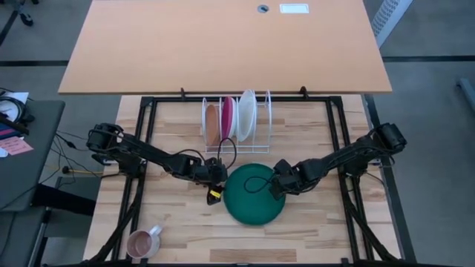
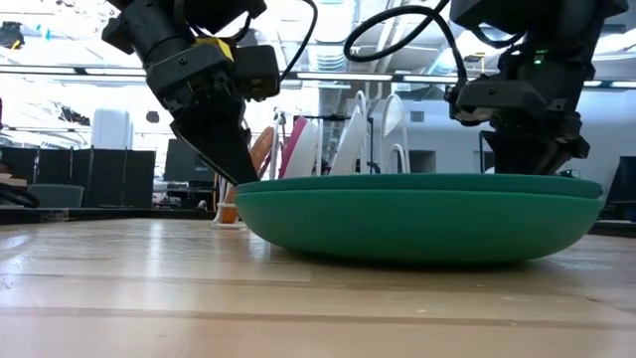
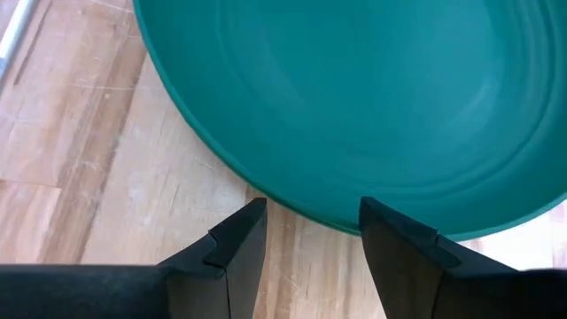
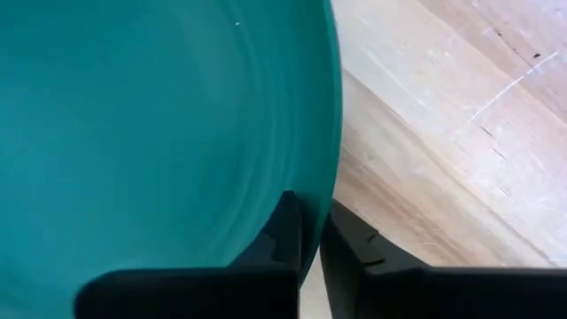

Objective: Sort dishes
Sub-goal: Put the dark green plate in the dish rack

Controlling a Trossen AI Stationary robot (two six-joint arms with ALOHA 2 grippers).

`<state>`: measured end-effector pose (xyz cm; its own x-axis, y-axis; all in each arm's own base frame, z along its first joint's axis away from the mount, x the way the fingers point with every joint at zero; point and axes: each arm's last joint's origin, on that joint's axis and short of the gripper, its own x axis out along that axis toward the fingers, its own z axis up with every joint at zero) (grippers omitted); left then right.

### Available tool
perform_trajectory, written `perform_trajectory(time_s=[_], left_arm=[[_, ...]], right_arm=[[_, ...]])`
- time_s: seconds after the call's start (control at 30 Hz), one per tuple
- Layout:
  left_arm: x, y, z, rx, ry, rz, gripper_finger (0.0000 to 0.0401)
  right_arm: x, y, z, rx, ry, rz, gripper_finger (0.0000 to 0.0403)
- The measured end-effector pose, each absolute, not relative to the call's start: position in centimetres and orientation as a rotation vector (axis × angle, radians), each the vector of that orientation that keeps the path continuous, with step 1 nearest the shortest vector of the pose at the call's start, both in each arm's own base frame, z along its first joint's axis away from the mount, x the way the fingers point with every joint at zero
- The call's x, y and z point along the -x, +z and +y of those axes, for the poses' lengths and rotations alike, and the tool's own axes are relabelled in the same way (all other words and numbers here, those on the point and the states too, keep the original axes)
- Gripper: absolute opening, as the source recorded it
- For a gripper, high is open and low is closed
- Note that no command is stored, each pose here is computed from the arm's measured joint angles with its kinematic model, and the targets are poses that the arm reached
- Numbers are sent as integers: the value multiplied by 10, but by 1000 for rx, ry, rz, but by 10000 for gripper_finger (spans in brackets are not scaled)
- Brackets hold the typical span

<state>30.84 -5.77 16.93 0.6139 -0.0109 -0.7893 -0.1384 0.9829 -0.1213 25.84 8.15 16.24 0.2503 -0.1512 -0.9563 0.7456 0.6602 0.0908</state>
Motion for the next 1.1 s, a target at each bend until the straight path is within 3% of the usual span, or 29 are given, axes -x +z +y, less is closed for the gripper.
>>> perform_trajectory(time_s=[0.43, 1.1], left_arm=[[-309, 169, -58, 149, 63, 902, 173], [-309, 169, -57, 104, 91, 890, 173]], right_arm=[[-268, 191, 83, -554, -691, 1175, 16], [-269, 193, 83, -542, -672, 1169, 42]])
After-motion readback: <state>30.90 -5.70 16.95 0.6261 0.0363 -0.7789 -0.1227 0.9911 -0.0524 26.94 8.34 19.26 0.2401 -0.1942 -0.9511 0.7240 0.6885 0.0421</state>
